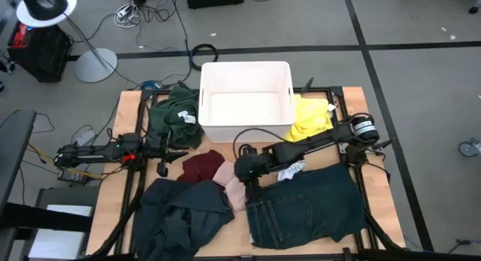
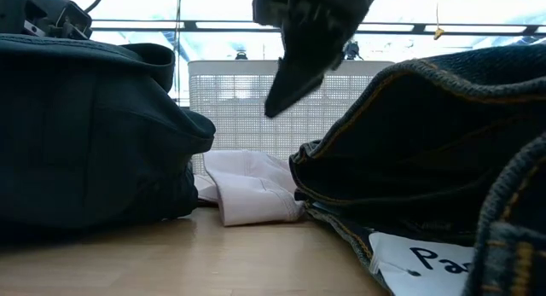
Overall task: Sort clothes
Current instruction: Put the pink underwear into the white bin
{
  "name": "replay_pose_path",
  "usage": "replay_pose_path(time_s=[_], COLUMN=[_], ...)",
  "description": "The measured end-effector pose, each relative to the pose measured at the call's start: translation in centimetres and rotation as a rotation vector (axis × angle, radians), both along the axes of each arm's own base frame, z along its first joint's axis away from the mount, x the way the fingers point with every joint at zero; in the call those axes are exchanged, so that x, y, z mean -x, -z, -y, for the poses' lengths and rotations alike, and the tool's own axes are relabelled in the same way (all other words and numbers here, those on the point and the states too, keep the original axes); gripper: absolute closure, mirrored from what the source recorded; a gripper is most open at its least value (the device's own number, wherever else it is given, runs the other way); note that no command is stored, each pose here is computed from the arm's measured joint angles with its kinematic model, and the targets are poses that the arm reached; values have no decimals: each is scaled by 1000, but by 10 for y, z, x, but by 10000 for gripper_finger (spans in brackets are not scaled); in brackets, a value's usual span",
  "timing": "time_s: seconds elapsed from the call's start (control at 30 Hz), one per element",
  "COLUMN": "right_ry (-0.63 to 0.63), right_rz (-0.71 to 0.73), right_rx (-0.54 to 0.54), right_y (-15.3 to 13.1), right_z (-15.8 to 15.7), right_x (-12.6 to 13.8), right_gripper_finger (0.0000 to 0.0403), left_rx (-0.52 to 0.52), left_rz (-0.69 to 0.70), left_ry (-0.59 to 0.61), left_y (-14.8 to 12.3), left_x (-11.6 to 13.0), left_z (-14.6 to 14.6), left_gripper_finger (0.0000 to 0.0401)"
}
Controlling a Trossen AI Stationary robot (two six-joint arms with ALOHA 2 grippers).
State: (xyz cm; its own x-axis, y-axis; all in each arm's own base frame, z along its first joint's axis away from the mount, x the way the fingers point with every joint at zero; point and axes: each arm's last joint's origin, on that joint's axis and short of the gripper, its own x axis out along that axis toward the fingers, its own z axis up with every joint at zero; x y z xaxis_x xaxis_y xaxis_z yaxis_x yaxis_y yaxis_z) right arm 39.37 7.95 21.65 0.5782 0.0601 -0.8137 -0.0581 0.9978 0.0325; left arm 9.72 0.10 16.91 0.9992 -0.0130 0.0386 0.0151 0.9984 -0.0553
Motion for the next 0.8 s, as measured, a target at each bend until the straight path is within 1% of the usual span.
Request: replay_pose_path(time_s=[0.3, 0.43, 0.53, 0.6, 0.63, 0.73, 0.77, 0.8], right_ry=[27, 39, 38, 32, 30, 27, 33, 41], right_rz=[-112, -148, -158, -165, -162, -162, -154, -148], right_rx=[22, 28, 23, 13, 10, 4, -2, -9], right_y=[42, 57, 63, 63, 63, 60, 57, 53], right_z=[9, 14, 15, 14, 14, 14, 14, 14], right_x=[-11, -15, -16, -16, -16, -15, -14, -14], right_gripper_finger=[243, 244, 256, 278, 296, 369, 385, 391], left_rx=[0, 0, 0, 0, 0, 0, 0, 0], left_rz=[-1, -1, 0, 0, 0, 0, 0, 0], left_ry=[0, 0, 0, 0, 0, 0, 0, 0], left_y=[0, 0, 0, 0, 0, 0, 0, 0], left_x=[0, 0, 0, 0, 0, 0, 0, 0], left_z=[0, 0, 0, 0, 0, 0, 0, 0], left_gripper_finger=[312, 312, 312, 312, 312, 312, 312, 312])
